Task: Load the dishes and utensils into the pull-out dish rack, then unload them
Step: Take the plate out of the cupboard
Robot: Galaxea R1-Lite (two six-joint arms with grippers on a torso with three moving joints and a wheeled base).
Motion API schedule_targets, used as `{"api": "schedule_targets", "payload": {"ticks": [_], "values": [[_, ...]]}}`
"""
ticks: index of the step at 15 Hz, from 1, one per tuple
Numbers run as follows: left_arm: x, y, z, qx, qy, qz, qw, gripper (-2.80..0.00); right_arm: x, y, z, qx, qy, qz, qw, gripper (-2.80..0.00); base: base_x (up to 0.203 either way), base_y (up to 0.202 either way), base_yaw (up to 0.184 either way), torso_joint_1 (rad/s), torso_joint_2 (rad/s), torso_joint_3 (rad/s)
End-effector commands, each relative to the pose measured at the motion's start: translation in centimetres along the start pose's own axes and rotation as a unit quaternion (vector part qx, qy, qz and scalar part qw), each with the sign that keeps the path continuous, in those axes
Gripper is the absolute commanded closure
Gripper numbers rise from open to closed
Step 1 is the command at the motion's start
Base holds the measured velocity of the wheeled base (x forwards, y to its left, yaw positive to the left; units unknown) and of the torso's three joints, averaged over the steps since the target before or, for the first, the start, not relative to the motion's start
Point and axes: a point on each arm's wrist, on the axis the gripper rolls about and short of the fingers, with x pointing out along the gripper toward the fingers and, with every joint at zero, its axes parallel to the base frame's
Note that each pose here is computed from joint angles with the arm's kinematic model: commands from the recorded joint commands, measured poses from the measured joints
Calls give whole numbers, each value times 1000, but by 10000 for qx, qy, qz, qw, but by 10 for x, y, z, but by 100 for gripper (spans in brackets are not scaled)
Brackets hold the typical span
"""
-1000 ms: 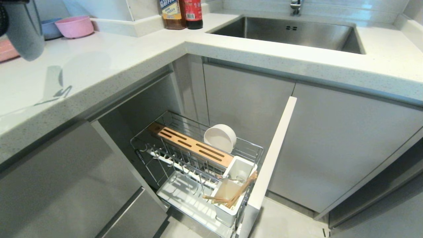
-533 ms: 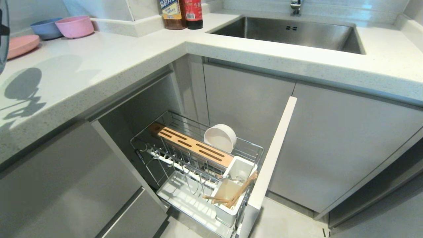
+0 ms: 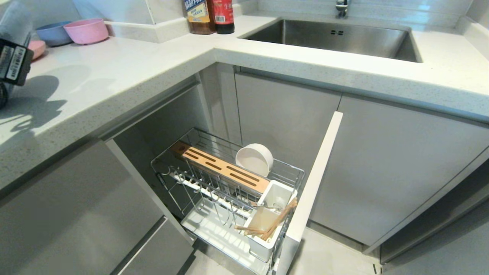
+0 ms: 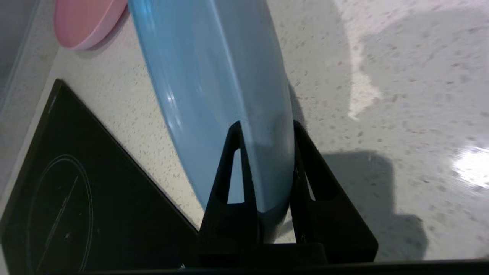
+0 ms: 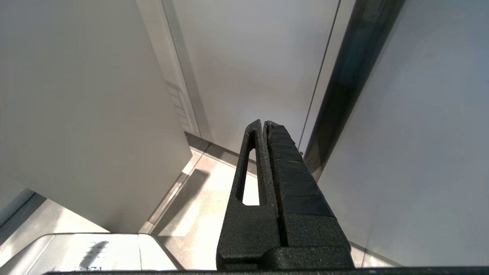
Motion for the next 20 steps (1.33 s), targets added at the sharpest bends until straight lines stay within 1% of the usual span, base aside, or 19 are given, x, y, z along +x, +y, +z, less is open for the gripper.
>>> {"api": "schedule_targets", "payload": {"ticks": [1, 7, 9, 12, 15, 18, 19, 20], "values": [[16, -10, 1, 145, 252, 73, 9996, 0, 0, 0, 0, 0, 9, 0, 10000, 0, 0, 0, 0, 0, 0, 0], [26, -25, 4, 291, 323, -79, 9990, 0, 0, 0, 0, 0, 9, 0, 10000, 0, 0, 0, 0, 0, 0, 0], [36, -41, 7, 445, 395, -227, 9980, 0, 0, 0, 0, 0, 10, 0, 10000, 0, 0, 0, 0, 0, 0, 0], [45, -57, 6, 628, 521, -407, 9958, 0, 0, 0, 0, 0, 9, 0, 10000, 0, 0, 0, 0, 0, 0, 0], [50, -63, 6, 719, 606, -450, 9946, 0, 0, 0, 0, 0, 9, 0, 10000, 0, 0, 0, 0, 0, 0, 0], [51, -64, 5, 753, 670, -435, 9940, 0, 0, 0, 0, 0, 9, 0, 10000, 0, 0, 0, 0, 0, 0, 0], [51, -64, 4, 766, 689, -436, 9937, -213, 0, 0, 0, 0, 9, 0, 10000, 0, 0, 0, 0, 0, 0, 0], [51, -64, 4, 774, 687, -442, 9936, -280, 0, 0, 0, 0, 14, 0, 10000, 0, 0, 0, 0, 0, 0, 0]]}}
